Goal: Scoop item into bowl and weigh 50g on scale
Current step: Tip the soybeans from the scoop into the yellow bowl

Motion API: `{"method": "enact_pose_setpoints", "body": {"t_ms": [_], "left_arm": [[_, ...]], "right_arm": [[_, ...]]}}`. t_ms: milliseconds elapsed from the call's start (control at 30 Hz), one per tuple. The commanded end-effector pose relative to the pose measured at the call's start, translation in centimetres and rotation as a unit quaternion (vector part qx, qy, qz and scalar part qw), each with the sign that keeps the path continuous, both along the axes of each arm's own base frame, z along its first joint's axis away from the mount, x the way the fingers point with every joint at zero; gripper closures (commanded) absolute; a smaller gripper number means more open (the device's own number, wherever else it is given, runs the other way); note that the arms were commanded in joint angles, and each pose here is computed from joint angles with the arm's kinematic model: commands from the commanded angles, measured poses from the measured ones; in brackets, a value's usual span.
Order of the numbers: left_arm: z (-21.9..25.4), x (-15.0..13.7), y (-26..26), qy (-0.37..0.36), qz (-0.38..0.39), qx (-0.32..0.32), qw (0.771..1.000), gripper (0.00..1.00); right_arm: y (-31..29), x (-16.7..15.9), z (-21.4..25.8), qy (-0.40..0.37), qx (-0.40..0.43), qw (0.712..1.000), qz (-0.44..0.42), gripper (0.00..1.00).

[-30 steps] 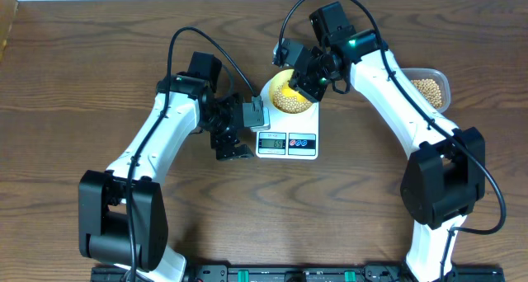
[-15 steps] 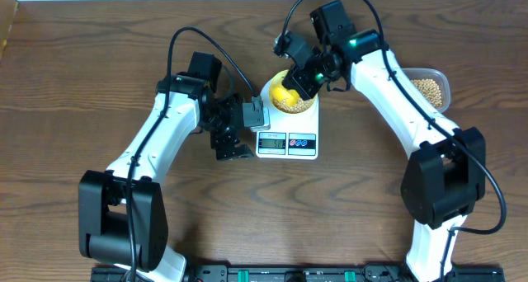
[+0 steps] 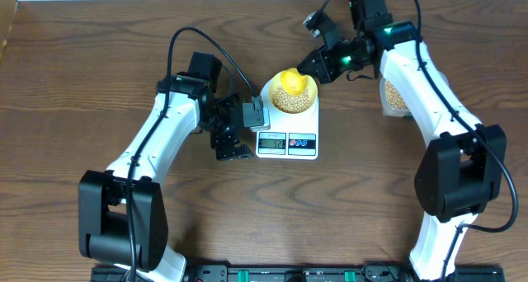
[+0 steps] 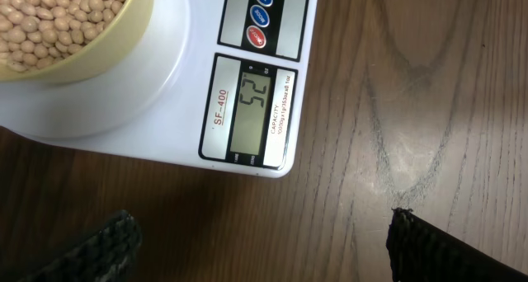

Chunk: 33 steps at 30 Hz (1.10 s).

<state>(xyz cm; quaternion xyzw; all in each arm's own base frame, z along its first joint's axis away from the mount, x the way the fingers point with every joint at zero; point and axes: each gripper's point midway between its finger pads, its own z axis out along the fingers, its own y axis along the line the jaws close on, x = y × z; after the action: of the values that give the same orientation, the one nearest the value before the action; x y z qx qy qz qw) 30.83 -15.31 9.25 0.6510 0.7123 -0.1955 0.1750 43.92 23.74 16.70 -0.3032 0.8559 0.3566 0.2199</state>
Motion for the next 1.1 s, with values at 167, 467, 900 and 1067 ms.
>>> {"method": "enact_pose_setpoints", "body": {"t_ms": [167,467,900,1067], "left_arm": [[-0.1,-0.2,-0.1,0.006,-0.003,-0.007,1.0,0.02],[-0.1,-0.2,-0.1,0.006,-0.003,-0.007,1.0,0.02],[-0.1,-0.2,-0.1,0.006,-0.003,-0.007,1.0,0.02],[-0.1,-0.2,-0.1,0.006,-0.003,-0.007,1.0,0.02]], "right_arm": [[0.2,-0.1,-1.7,-0.051,-0.054,0.996,0.042,0.99],[-0.3,2.0,-2.4,-0.128,-0.127,0.983,0.044,0.99],[1.4,0.3,-3.8,-0.157,-0.205,0.962,0.092,0.99],[1.9,-0.5,-4.3,-0.152,-0.208,0.96,0.107,0.99]]}}
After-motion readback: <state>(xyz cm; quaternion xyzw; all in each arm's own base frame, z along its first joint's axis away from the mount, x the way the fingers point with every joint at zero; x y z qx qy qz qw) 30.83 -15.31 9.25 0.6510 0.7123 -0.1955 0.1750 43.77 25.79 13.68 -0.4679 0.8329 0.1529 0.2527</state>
